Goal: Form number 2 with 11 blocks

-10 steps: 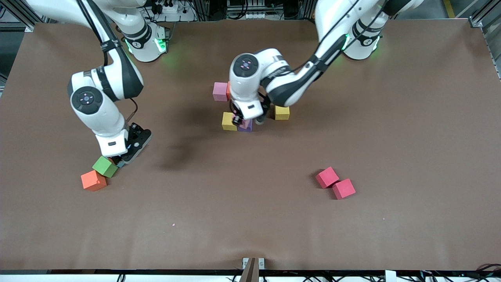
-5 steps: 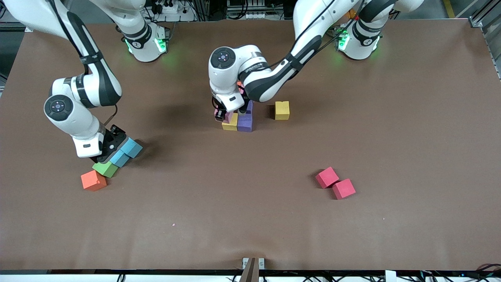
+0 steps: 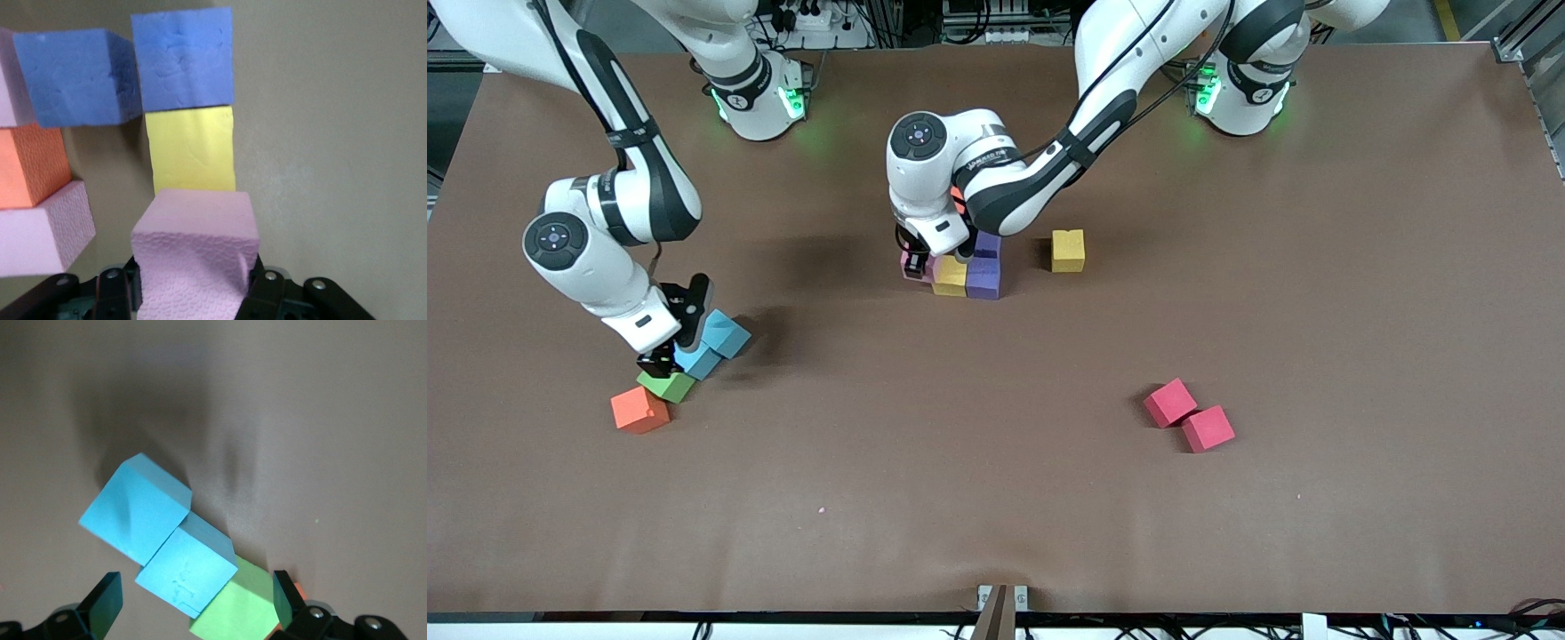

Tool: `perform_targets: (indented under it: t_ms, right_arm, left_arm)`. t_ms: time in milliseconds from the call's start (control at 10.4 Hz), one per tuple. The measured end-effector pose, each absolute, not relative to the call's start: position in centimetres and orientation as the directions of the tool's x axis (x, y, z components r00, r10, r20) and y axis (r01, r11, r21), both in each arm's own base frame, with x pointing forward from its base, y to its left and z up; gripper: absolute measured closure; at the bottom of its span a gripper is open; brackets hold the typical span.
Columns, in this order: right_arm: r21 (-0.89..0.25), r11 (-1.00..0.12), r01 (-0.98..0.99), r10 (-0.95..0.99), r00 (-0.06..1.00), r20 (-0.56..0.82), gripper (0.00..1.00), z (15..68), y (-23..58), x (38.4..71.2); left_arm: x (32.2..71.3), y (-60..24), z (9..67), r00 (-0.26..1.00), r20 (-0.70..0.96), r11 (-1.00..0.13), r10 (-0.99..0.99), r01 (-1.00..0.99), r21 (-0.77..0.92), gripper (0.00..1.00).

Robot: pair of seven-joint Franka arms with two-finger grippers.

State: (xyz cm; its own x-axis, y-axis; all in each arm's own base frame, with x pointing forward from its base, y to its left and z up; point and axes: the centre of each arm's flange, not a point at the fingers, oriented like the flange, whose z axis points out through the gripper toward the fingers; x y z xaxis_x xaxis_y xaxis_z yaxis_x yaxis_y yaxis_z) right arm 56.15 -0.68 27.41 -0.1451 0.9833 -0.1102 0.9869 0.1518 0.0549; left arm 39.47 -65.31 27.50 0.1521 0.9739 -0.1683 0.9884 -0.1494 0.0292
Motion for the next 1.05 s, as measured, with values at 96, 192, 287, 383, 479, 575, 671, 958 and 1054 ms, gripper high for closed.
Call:
perform_targets:
  t_ms: [96, 192, 287, 383, 479, 575, 671, 958, 1054]
  right_arm:
    - [0.033, 0.254, 0.967, 0.962, -0.249, -0.110, 0.00, 26.8, -0.9, 56.1]
    - [0.011, 0.342, 0.940, 0.935, -0.339, -0.105, 0.00, 26.1, -0.9, 55.9]
    - [-0.010, 0.437, 0.899, 0.895, -0.436, -0.094, 0.00, 25.2, -0.9, 55.8]
    - [-0.018, 0.521, 0.853, 0.849, -0.521, -0.084, 0.00, 24.4, -0.8, 55.8]
    - [-0.015, 0.582, 0.813, 0.810, -0.581, -0.076, 0.00, 23.6, -0.7, 55.9]
    - [-0.017, 0.610, 0.792, 0.790, -0.610, -0.068, 0.00, 22.9, -0.6, 55.8]
    - [-0.022, 0.631, 0.775, 0.773, -0.631, -0.059, 0.00, 22.3, -0.5, 55.8]
    - [-0.021, 0.686, 0.728, 0.727, -0.686, -0.026, 0.00, 21.3, -0.5, 55.6]
    - [-0.012, 0.690, 0.723, 0.723, -0.690, -0.006, 0.00, 21.3, -0.7, 55.6]
  left_arm:
    - [39.2, -65.6, 27.6, 0.154, -0.179, -0.150, 0.972, 0.988, 0.035, 0.44]
    - [38.7, -66.0, 27.1, 0.160, -0.183, -0.157, 0.970, 0.987, 0.034, 0.44]
    - [37.9, -66.5, 26.5, 0.168, -0.184, -0.166, 0.968, 0.986, 0.029, 0.44]
    - [37.2, -66.9, 25.8, 0.167, -0.185, -0.166, 0.968, 0.986, 0.023, 0.44]
    - [36.6, -67.3, 25.2, 0.159, -0.188, -0.159, 0.969, 0.987, 0.018, 0.44]
    - [36.3, -67.4, 24.9, 0.154, -0.188, -0.154, 0.970, 0.988, 0.014, 0.44]
    - [36.5, -67.4, 24.6, 0.145, -0.189, -0.144, 0.971, 0.989, 0.016, 0.44]
    - [37.5, -67.0, 23.2, 0.084, -0.176, -0.079, 0.981, 0.996, 0.036, 0.44]
    - [37.4, -67.1, 22.8, 0.071, -0.174, -0.066, 0.982, 0.997, 0.038, 0.44]
